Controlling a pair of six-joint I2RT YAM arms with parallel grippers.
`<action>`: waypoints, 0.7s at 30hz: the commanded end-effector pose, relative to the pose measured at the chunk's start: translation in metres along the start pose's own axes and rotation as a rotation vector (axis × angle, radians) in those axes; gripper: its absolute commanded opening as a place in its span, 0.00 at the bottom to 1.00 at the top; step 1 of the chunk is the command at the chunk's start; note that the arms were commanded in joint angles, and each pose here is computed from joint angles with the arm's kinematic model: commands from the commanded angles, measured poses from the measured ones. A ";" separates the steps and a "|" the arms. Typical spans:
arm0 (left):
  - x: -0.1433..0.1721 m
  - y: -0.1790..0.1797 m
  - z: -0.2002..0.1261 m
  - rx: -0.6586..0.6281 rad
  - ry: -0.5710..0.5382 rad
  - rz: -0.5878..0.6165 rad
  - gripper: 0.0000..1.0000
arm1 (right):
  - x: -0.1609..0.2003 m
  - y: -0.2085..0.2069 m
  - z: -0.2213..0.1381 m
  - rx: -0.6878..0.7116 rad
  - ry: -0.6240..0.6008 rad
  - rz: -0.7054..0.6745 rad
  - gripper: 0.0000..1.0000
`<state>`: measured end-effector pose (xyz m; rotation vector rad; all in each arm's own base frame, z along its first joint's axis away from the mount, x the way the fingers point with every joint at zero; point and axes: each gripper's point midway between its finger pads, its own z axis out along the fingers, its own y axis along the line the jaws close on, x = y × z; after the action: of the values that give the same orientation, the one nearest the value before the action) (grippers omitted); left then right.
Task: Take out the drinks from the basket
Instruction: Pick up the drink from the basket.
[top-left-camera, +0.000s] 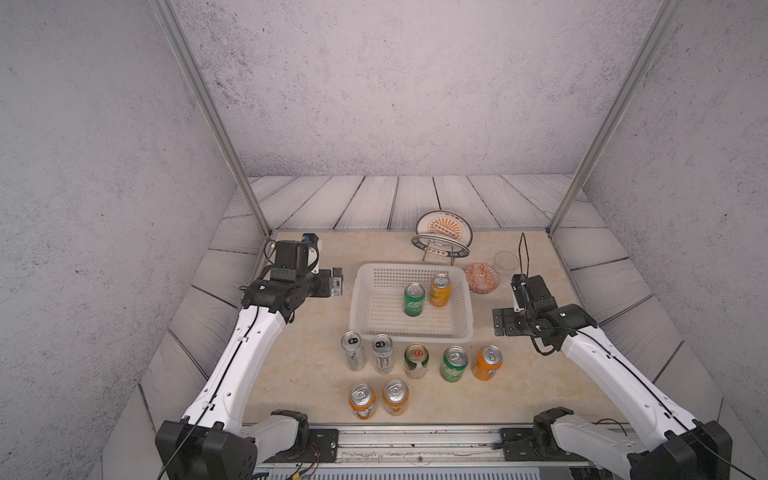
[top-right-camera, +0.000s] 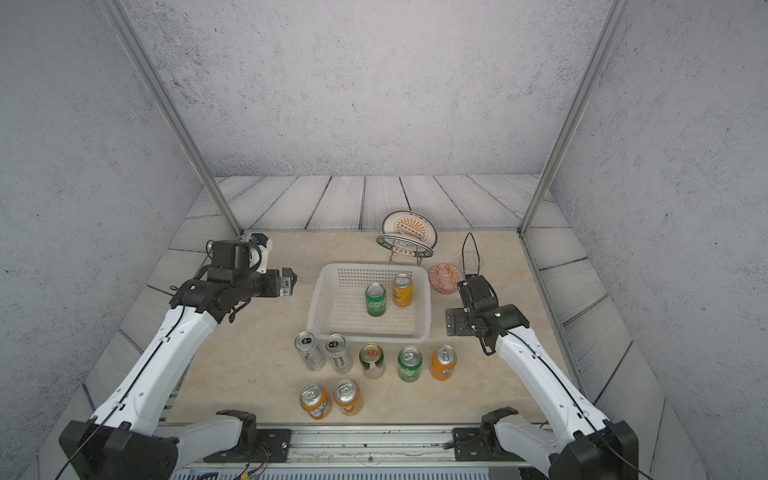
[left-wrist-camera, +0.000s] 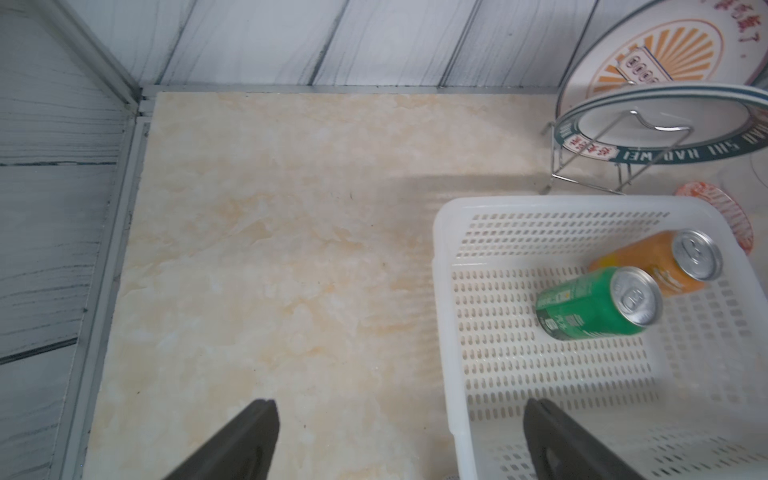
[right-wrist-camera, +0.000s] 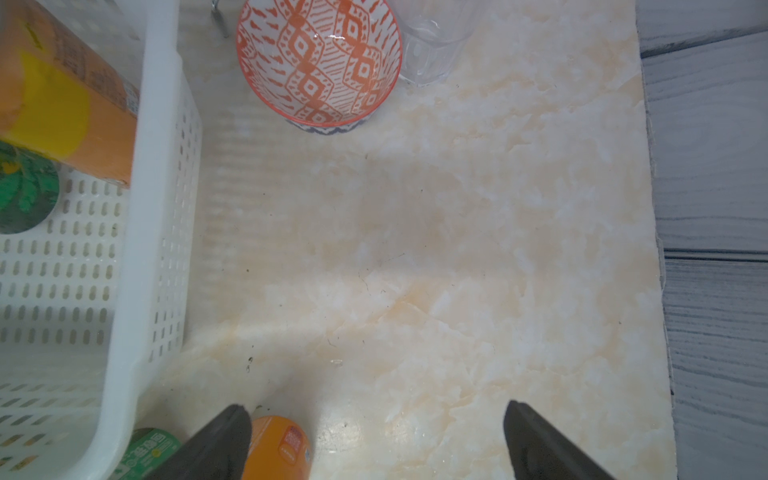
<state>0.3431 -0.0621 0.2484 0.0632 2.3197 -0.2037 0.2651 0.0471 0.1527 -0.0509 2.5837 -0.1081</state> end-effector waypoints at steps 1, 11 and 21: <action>-0.018 0.016 0.006 -0.015 -0.097 -0.067 0.99 | 0.001 -0.001 -0.001 0.000 -0.001 -0.005 0.99; -0.008 0.036 0.012 0.022 -0.110 -0.214 0.99 | -0.005 0.001 -0.007 -0.020 -0.022 -0.003 1.00; -0.012 0.042 0.002 0.054 -0.140 -0.259 0.99 | -0.033 0.030 -0.024 -0.172 -0.055 0.032 1.00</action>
<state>0.3592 -0.0188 0.2413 -0.2241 2.2132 -0.3548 0.2698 0.0639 0.1701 -0.0702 2.5564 0.0197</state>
